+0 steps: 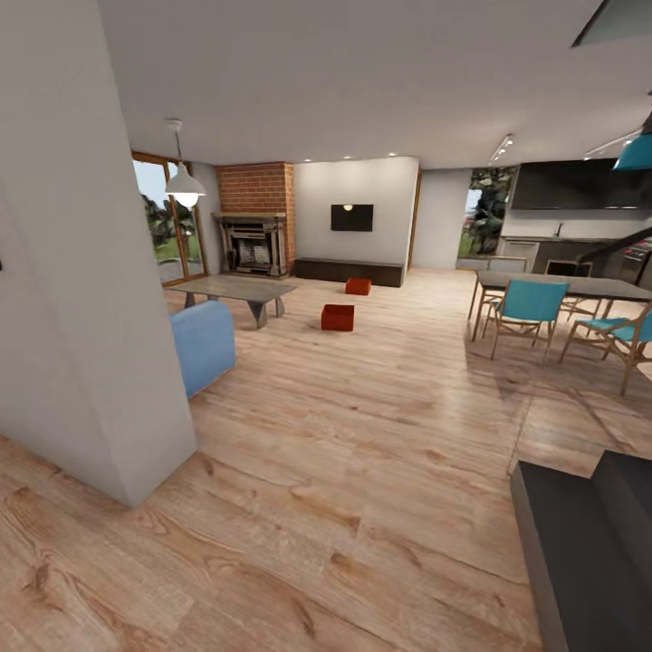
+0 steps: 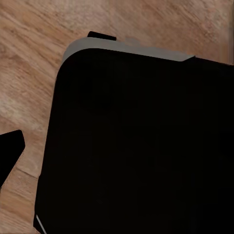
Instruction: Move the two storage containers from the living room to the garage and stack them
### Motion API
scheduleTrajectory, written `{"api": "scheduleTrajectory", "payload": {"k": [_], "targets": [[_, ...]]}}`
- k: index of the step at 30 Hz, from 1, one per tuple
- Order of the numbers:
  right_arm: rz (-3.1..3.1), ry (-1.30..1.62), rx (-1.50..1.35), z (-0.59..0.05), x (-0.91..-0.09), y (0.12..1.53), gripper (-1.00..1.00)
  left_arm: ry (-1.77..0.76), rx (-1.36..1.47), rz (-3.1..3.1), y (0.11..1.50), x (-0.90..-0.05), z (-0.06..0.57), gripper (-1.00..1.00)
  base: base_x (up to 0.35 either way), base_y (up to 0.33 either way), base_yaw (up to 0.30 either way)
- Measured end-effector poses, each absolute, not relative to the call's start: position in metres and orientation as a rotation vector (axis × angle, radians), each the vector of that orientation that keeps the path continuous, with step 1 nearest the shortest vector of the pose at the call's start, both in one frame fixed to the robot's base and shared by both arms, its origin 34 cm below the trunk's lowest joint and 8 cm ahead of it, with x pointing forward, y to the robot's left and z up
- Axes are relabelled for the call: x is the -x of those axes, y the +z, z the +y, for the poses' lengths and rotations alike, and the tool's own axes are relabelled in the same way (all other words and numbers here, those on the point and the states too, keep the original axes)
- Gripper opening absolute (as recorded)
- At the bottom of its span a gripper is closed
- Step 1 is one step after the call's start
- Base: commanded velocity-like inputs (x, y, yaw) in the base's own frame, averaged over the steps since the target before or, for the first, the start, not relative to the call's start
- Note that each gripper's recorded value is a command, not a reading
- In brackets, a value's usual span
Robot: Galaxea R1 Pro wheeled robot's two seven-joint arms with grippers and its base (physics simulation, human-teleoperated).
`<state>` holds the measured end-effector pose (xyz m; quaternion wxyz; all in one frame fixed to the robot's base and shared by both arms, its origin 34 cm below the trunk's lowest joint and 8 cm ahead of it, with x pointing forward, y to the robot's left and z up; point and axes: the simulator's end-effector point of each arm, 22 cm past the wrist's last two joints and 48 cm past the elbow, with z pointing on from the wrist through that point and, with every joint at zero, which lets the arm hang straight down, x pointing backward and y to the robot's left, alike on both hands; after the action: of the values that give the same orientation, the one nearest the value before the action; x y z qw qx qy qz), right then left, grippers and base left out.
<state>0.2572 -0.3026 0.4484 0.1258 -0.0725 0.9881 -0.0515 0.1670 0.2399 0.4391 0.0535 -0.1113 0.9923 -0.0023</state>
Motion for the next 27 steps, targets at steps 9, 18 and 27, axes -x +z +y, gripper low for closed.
{"api": "scheduleTrajectory", "payload": {"k": [9, 18, 27], "targets": [[2.883, -0.150, 0.219, -0.3013, -0.2559, 0.4480, 1.00, -0.006, 0.339, 3.015, 0.4391, -0.1671, 0.2401, 1.00, 0.325, 0.000, 0.000], [2.885, -0.150, 0.219, -0.3014, -0.2557, 0.4479, 1.00, -0.005, 0.339, 3.015, 0.4391, -0.1670, 0.2401, 1.00, 0.325, 0.000, 0.000], [2.885, -0.150, 0.219, -0.3014, -0.2558, 0.4480, 1.00, -0.005, 0.339, 3.015, 0.4391, -0.1671, 0.2402, 1.00, 0.325, 0.000, 0.000]]}}
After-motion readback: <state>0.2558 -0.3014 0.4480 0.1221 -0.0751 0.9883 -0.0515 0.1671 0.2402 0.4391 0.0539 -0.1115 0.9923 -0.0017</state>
